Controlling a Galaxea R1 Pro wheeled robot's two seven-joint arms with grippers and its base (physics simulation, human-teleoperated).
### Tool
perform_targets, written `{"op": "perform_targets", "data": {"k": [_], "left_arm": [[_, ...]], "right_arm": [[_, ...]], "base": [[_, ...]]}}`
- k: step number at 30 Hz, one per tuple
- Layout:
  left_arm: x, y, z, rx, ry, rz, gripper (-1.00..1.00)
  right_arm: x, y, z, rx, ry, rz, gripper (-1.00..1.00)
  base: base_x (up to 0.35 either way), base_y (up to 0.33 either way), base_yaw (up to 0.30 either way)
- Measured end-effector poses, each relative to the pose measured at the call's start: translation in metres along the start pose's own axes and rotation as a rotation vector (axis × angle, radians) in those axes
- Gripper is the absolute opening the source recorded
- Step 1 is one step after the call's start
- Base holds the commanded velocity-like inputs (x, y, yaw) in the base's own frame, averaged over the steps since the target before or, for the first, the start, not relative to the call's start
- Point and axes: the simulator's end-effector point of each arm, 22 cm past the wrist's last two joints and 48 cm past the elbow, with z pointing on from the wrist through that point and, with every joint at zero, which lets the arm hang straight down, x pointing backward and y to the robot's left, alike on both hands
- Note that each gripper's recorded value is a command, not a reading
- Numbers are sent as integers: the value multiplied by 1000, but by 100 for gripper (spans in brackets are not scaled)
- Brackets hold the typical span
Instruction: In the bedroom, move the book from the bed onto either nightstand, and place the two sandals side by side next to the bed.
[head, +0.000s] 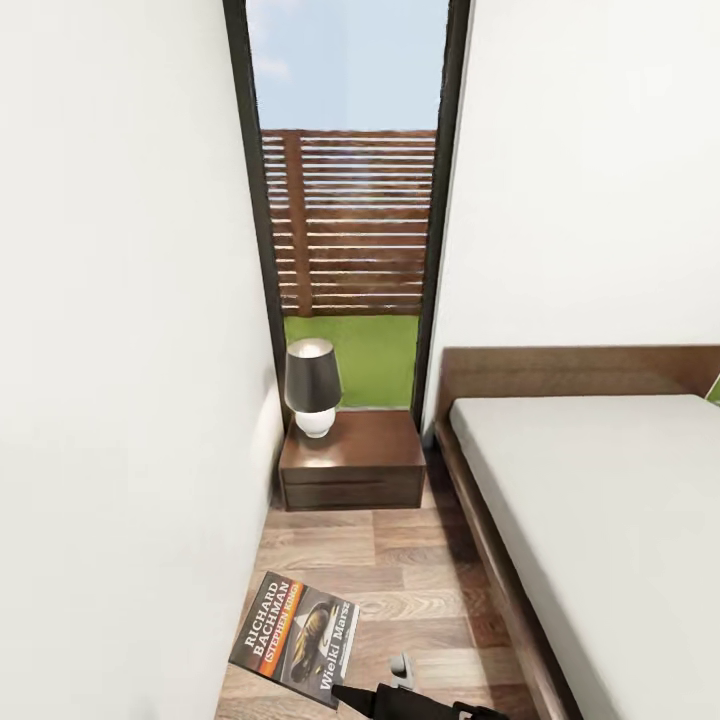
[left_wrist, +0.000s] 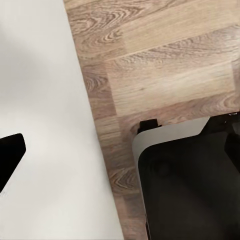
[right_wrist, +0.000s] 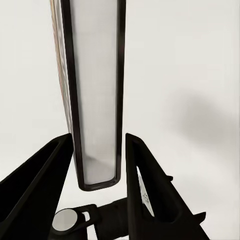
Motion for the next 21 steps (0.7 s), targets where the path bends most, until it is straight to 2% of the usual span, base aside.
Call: {"op": "perform_targets", "data": {"k": [21], "left_arm": [[0,0,0,0,0,3,100]], "right_arm": [[0,0,0,0,0,0,-100]], "base": [[338,1,0]]}}
